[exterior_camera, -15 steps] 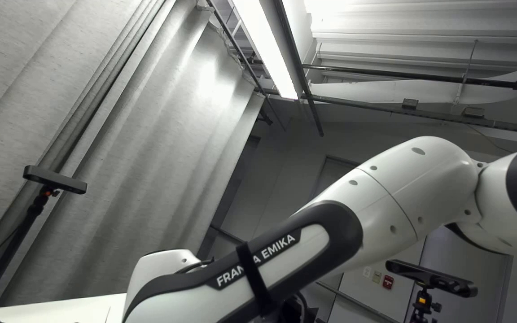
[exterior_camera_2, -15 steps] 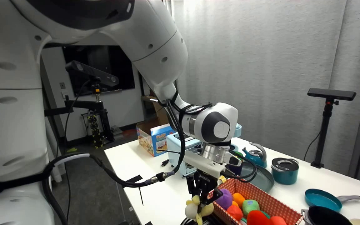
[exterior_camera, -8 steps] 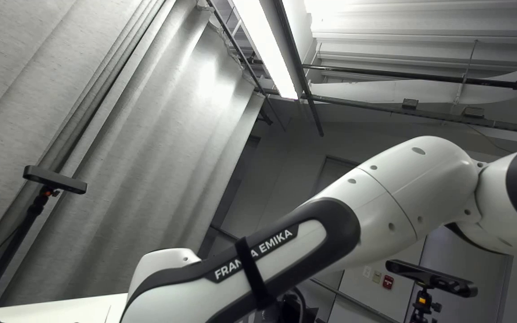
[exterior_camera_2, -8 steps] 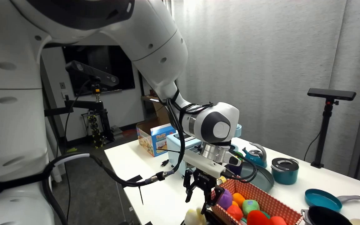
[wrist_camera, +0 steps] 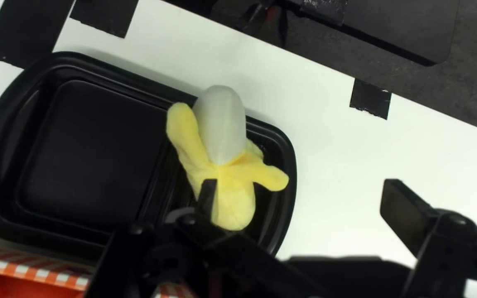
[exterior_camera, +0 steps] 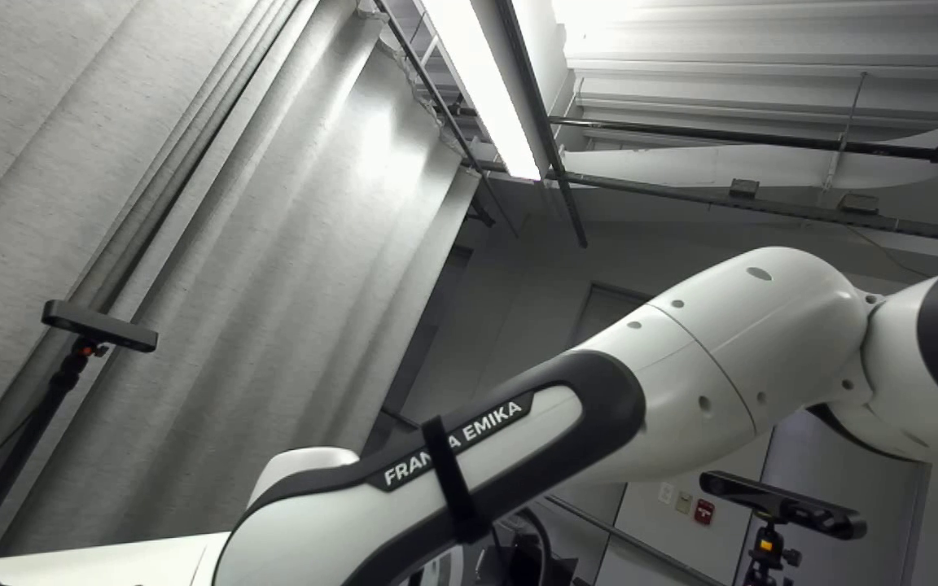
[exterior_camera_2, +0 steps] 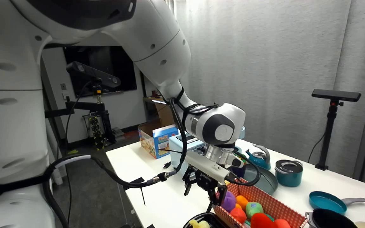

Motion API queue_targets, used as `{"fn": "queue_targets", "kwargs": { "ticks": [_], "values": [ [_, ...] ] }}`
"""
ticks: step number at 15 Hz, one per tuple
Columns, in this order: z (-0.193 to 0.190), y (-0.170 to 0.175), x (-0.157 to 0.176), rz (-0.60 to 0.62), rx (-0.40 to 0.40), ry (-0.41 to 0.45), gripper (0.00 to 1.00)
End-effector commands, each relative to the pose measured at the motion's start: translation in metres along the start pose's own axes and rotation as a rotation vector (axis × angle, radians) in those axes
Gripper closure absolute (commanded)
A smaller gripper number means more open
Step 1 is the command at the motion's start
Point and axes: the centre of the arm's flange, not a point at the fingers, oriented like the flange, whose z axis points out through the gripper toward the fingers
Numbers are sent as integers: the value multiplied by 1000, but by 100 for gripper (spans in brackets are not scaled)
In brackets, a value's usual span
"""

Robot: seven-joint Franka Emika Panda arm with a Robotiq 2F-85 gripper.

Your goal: Pick up the banana plush toy and the object from the carton box and put them on the tray, and then return the banana plush toy to the carton box

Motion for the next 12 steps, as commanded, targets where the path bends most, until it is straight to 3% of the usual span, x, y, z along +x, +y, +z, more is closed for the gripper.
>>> {"fn": "queue_targets", "kwargs": {
  "ticks": [1, 9, 12],
  "values": [
    [0, 0, 0, -1, 0, 2, 0],
    [0, 0, 1, -1, 1, 12, 0],
    [1, 5, 6, 31, -84, 78, 0]
  ]
}}
